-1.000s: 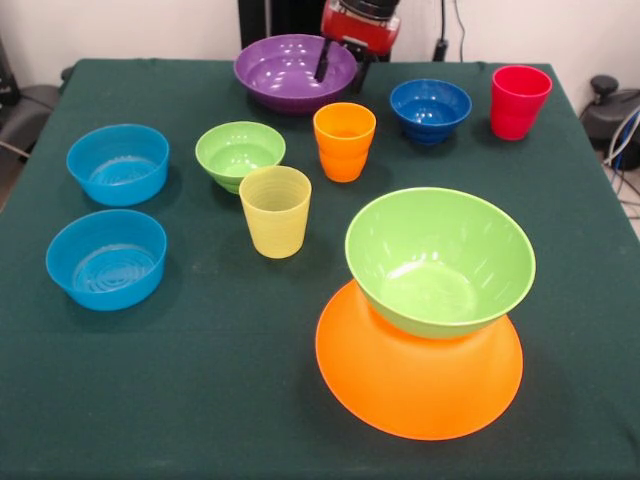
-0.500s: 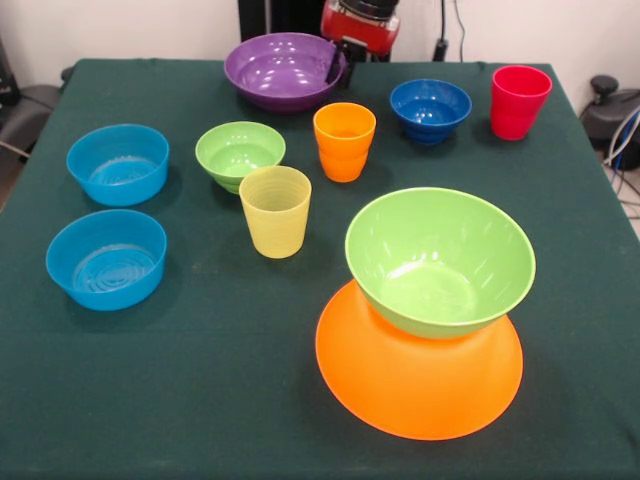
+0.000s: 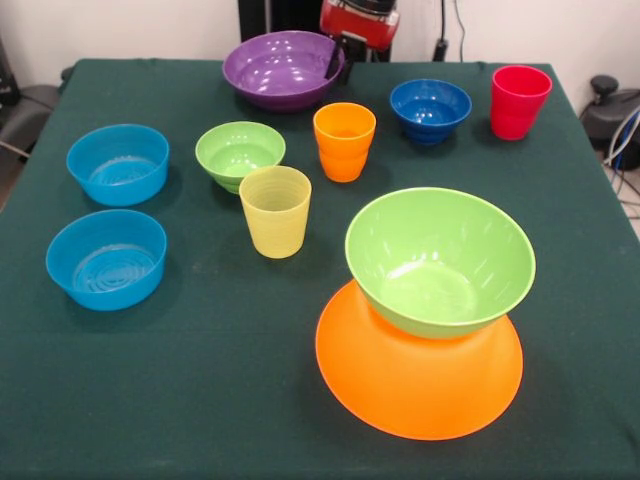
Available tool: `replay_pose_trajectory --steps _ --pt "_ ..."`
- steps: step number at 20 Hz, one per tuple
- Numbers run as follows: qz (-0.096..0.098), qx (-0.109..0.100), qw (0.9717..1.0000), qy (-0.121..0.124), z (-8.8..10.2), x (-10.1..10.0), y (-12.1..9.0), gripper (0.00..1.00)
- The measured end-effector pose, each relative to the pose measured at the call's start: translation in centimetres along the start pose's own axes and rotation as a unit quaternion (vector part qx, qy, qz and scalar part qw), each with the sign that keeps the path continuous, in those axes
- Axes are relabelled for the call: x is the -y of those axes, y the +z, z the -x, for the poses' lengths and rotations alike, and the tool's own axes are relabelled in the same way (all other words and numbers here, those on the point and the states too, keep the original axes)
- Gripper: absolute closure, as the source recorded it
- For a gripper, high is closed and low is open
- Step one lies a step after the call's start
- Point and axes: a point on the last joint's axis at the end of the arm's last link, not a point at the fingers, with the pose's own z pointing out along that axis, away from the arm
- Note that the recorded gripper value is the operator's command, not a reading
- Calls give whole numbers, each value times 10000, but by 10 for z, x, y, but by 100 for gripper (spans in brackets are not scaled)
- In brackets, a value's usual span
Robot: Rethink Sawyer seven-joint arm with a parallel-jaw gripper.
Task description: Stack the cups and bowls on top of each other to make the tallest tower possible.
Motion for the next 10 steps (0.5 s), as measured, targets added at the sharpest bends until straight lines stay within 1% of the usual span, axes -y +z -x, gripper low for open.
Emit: replay_pose_trajectory --steps 6,10 --pt "17 -23 9999 101 15 1 -21 100" --pt "15 -114 9999 110 26 -3 -43 100"
